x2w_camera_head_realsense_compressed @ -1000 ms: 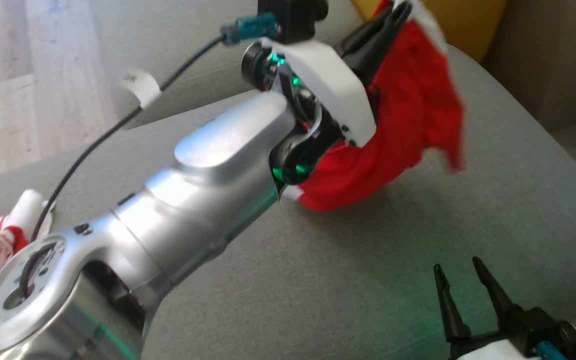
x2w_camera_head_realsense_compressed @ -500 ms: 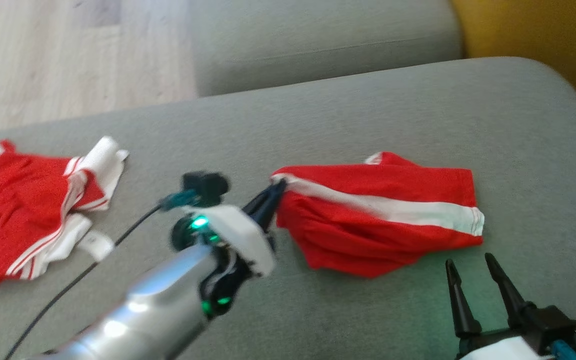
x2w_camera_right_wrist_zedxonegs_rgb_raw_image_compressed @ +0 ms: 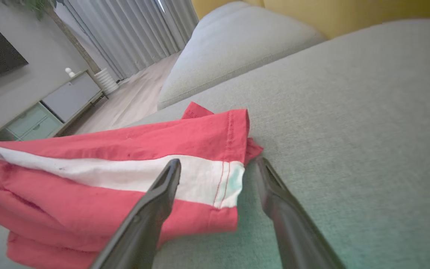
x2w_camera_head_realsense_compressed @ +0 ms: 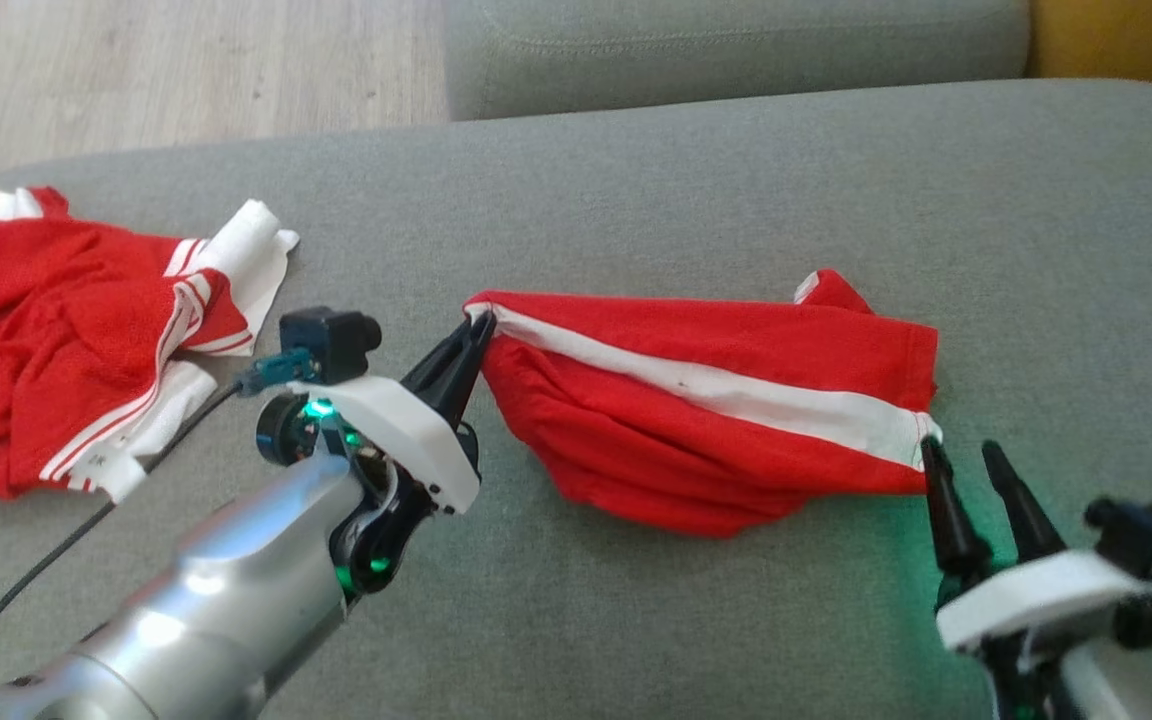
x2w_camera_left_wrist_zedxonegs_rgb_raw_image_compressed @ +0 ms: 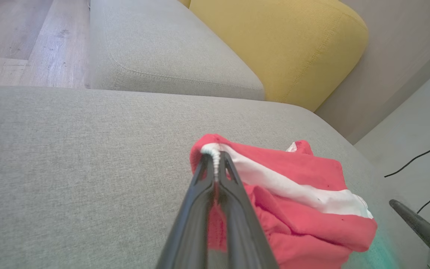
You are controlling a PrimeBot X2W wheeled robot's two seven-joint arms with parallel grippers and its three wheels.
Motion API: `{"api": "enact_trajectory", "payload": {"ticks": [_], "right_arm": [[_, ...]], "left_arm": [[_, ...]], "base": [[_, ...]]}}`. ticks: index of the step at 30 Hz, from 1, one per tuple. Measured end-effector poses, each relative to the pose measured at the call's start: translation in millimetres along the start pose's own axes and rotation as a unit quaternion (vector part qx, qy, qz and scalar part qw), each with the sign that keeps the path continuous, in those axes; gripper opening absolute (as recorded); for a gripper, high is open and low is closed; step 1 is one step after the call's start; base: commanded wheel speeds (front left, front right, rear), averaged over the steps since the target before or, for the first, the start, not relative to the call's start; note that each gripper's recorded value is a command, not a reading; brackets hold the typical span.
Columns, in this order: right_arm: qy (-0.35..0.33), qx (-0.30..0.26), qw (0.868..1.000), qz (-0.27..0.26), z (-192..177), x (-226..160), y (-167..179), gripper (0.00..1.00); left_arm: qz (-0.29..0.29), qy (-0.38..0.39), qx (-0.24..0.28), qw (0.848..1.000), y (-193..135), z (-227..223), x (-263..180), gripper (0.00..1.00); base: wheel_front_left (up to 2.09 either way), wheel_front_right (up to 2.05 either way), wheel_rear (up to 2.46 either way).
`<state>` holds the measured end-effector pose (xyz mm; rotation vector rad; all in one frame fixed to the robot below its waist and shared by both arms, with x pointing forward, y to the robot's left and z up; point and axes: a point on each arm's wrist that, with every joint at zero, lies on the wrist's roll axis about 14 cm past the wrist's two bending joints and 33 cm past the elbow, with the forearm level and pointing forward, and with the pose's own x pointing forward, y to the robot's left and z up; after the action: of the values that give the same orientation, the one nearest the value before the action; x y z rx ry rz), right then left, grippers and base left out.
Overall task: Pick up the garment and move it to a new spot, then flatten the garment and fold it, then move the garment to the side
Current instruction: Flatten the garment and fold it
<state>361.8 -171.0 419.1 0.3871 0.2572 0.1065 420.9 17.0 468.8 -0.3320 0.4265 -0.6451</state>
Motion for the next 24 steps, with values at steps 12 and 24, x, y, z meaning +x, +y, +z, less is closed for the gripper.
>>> {"api": "enact_trajectory", "payload": {"ticks": [12, 24], "right_arm": [[0.096, 0.090, 0.991, 0.020, -19, 15, -1, 1.00], [0.098, 0.104, 0.989, 0.044, -20, 24, 13, 0.00]], "left_arm": [[0.016, -0.006, -0.005, 1.000, 10, 2, 3, 0.00], [0.023, -0.006, -0.004, 1.000, 14, 2, 4, 0.00]], "base": [[0.00, 0.00, 0.00], [0.00, 0.00, 0.00]]}}
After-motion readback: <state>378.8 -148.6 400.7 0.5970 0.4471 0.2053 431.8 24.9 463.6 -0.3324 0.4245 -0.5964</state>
